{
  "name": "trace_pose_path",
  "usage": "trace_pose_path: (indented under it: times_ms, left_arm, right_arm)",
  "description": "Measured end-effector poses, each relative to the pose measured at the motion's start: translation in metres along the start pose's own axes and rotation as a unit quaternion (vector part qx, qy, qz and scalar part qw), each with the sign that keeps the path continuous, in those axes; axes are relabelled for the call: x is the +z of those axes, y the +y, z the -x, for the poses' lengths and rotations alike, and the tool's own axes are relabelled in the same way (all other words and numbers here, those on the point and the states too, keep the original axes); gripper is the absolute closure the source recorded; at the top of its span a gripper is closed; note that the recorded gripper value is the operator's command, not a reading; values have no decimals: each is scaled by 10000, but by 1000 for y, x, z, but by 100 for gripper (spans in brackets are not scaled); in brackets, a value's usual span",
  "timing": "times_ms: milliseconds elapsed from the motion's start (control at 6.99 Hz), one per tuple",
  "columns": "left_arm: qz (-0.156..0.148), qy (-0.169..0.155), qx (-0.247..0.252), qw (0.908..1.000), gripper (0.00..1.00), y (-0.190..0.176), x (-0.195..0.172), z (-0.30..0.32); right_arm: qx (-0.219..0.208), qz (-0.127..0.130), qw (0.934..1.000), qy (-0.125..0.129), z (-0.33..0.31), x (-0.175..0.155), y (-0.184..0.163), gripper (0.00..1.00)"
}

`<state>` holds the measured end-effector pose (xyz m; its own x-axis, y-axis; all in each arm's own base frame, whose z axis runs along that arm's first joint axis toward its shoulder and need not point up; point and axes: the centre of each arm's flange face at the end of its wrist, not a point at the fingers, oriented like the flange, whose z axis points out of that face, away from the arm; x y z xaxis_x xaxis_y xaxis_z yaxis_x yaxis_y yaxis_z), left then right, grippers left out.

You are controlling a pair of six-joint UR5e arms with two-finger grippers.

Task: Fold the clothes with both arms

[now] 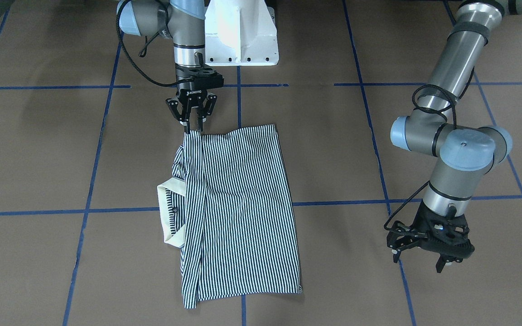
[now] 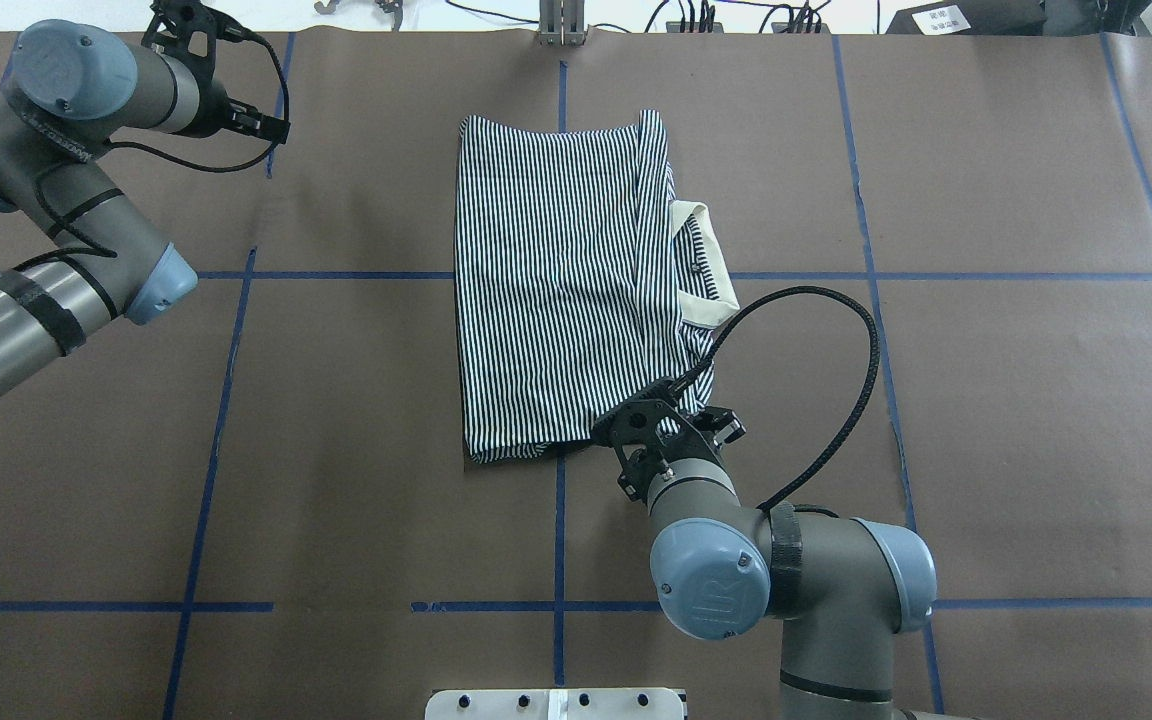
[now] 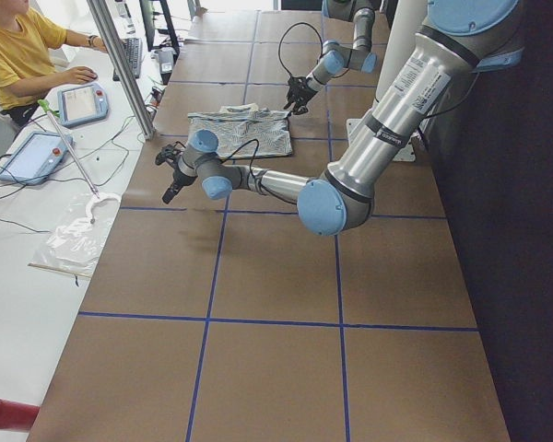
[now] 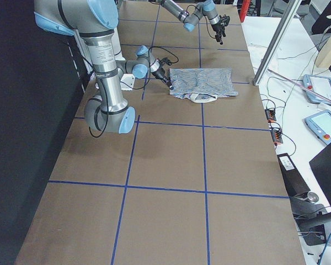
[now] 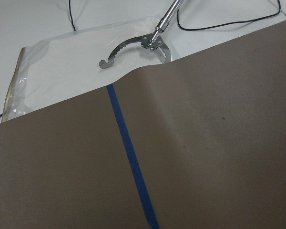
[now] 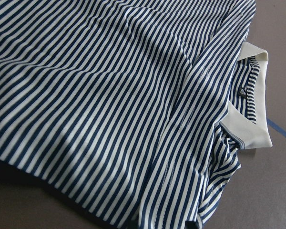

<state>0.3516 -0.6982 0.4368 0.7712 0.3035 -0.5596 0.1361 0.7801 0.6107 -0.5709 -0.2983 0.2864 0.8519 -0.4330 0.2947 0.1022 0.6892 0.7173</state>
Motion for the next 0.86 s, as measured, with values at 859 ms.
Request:
trace_pose_path:
  times_ms: [859]
  left_arm:
    - [40,15,-5,10000,0,3,1,2]
  right_arm:
    - [-80,32,10000,15,8,5,-2,59]
